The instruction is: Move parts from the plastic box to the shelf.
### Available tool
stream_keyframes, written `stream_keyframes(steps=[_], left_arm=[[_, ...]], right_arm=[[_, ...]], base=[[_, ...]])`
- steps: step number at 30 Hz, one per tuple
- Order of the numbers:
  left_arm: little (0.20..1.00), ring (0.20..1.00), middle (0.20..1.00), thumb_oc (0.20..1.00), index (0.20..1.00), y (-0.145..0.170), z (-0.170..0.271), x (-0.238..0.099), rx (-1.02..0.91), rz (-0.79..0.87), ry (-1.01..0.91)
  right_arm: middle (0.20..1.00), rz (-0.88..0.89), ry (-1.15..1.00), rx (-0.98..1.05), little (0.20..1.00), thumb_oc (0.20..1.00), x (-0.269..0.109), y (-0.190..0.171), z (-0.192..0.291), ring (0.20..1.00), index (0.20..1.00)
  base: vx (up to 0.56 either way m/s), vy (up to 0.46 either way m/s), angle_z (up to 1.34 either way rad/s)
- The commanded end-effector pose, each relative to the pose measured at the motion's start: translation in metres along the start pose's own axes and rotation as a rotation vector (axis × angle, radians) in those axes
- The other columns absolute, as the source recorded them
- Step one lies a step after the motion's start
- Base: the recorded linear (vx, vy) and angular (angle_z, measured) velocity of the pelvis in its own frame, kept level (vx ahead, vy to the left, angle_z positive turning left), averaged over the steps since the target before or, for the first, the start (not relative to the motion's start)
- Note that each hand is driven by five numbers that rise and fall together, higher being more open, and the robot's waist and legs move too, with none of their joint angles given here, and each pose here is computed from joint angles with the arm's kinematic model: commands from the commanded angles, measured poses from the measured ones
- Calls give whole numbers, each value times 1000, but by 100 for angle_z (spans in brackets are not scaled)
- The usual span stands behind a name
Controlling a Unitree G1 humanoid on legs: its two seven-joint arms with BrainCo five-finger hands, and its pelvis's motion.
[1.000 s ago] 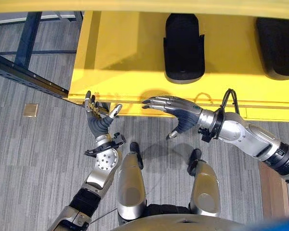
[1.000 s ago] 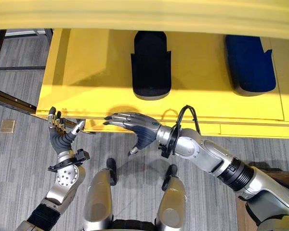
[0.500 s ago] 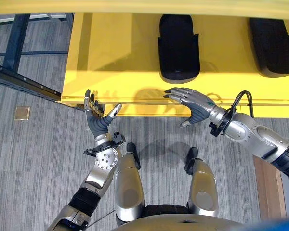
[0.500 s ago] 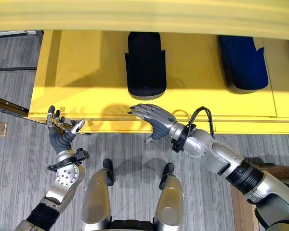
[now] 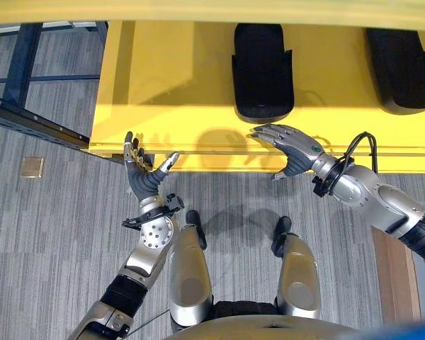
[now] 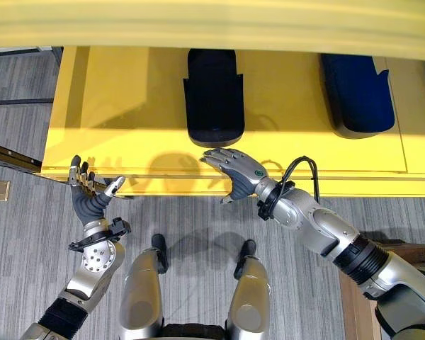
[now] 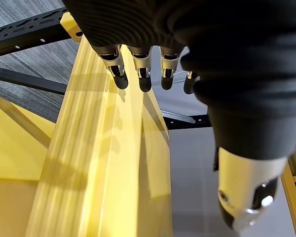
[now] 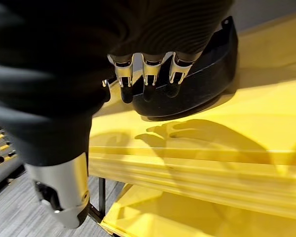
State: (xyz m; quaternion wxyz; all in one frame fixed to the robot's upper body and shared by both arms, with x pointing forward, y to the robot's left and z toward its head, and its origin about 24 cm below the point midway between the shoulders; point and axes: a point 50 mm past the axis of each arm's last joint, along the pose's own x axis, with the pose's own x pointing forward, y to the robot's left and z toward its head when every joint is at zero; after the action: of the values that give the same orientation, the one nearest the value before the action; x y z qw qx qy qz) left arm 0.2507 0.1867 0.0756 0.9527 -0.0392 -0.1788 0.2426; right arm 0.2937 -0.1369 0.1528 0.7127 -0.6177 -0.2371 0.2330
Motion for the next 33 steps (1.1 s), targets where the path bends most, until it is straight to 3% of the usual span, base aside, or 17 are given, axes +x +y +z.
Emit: stream_keyframes(steps=[1, 33], left_arm=[[1000, 1000, 1000, 1000, 1000, 0, 13, -4, -20, -20, -72], [1000, 1000, 1000, 1000, 1000, -7, 13, -3, -27, -48, -48]], right_arm=[[1000, -86, -22, -37, 1000, 1000, 3, -18, 3, 1000, 1000], [1000, -155, 2, 39, 1000, 1000, 24, -19, 11, 1000, 1000]], base=[[0, 0, 0], [0, 0, 0]])
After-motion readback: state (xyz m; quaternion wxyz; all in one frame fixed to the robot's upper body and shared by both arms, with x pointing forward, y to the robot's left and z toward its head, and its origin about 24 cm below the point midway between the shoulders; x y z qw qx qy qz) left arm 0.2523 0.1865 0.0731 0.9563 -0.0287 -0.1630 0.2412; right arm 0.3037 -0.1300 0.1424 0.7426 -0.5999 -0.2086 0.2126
